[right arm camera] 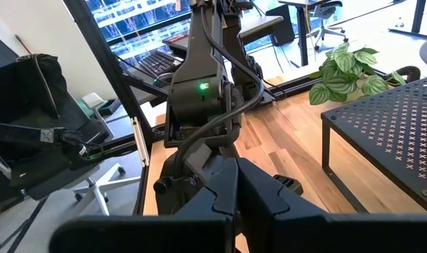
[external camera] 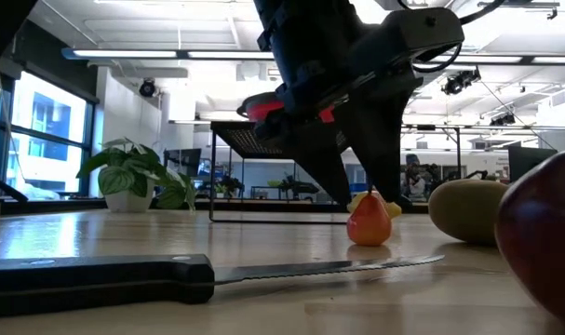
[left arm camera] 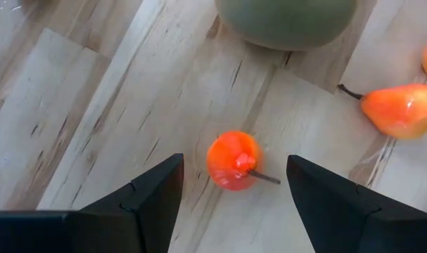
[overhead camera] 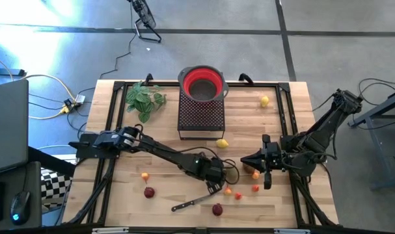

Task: Pick & Place Fruit
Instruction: Put the pear into the red strainer bowl

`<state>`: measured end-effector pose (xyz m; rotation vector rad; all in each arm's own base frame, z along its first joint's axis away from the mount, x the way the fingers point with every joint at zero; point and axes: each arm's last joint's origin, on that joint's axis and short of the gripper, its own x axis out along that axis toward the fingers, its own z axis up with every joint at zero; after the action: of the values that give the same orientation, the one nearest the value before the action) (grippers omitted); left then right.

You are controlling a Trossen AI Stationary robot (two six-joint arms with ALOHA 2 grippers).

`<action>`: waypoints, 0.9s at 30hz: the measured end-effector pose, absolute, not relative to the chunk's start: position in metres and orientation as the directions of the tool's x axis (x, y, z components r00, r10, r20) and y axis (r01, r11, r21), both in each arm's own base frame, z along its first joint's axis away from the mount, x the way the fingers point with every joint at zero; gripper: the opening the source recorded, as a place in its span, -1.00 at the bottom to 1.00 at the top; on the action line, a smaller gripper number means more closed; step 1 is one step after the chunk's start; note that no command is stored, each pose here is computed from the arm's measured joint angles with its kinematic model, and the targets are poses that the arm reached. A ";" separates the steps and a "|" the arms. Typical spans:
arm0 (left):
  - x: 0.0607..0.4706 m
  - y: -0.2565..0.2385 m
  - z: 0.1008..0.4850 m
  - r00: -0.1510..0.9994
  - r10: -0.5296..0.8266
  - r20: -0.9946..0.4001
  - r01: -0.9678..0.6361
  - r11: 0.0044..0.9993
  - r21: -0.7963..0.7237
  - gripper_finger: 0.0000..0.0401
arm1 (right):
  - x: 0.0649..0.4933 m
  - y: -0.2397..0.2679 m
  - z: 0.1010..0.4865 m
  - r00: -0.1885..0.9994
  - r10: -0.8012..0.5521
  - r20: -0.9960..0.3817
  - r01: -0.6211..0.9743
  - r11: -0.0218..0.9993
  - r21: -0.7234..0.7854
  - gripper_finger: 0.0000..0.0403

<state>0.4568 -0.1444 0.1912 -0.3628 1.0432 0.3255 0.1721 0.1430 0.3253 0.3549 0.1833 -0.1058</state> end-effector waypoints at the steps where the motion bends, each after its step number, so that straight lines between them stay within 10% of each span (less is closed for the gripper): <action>1: 0.457 -0.145 0.191 0.470 0.088 -0.878 -0.424 0.895 -0.137 0.22 | 0.172 0.143 0.325 0.978 -0.070 -0.196 0.134 0.932 0.336 -0.99; 27: 0.460 -0.146 0.174 0.441 0.086 -0.893 -0.420 0.900 -0.121 0.22 | 0.172 0.143 0.324 0.977 -0.072 -0.203 0.137 0.935 0.328 -0.99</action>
<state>0.4603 -0.1459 0.1743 -0.3493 1.0734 0.3220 0.1719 0.1428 0.3245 0.3481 0.1895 -0.1077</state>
